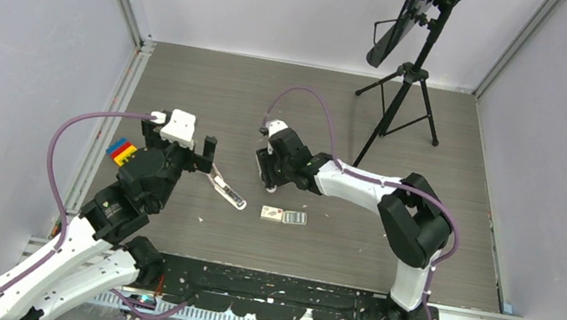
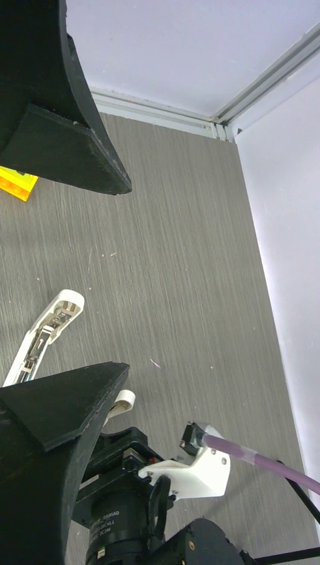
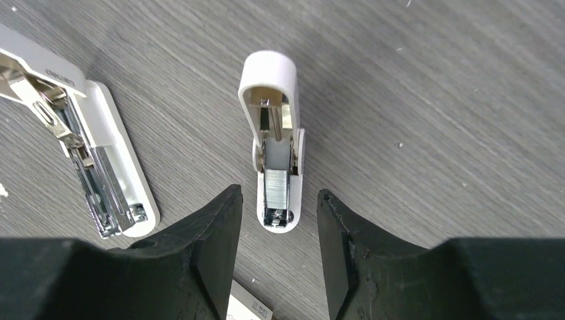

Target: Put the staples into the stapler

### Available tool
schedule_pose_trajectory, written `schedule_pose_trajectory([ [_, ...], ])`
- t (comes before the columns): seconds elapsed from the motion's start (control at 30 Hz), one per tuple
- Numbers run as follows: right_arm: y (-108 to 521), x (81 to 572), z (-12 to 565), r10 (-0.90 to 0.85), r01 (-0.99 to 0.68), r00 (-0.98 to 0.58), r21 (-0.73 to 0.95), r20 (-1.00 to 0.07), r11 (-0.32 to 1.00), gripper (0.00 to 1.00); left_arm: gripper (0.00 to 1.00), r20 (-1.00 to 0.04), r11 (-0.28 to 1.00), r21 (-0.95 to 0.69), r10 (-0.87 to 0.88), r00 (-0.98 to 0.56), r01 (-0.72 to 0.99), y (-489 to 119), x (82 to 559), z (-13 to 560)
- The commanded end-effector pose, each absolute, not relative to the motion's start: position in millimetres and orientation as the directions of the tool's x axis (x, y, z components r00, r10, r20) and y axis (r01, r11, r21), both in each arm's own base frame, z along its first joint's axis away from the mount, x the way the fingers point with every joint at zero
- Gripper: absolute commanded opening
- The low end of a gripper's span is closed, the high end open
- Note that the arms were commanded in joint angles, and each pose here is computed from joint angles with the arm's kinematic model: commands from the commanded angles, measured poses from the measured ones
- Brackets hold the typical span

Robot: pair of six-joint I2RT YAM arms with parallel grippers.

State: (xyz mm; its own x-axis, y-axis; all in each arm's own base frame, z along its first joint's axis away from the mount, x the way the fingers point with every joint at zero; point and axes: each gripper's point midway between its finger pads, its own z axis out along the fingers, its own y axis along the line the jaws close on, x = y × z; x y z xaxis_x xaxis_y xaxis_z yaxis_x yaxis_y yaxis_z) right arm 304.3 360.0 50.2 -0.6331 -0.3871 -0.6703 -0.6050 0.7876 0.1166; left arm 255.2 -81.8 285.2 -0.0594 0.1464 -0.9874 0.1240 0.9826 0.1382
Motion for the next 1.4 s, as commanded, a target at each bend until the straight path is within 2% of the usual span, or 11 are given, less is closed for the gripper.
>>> schedule_pose_trajectory([
  [0.0,371,330,106,-0.293,-0.571,-0.556,0.101,-0.778,0.815,0.51,0.99,-0.995,0.987,0.101,0.103,-0.005,0.123,-83,256,300],
  [0.43,371,347,83,-0.311,-0.537,-0.571,0.059,-0.76,0.842,0.51,0.99,-0.995,0.987,0.102,0.104,-0.005,0.122,-83,256,300],
  [1.37,356,324,64,-0.344,-0.547,-0.623,0.077,-0.703,0.834,0.5,0.99,-0.995,0.987,0.1,0.102,-0.005,0.126,-84,256,301],
])
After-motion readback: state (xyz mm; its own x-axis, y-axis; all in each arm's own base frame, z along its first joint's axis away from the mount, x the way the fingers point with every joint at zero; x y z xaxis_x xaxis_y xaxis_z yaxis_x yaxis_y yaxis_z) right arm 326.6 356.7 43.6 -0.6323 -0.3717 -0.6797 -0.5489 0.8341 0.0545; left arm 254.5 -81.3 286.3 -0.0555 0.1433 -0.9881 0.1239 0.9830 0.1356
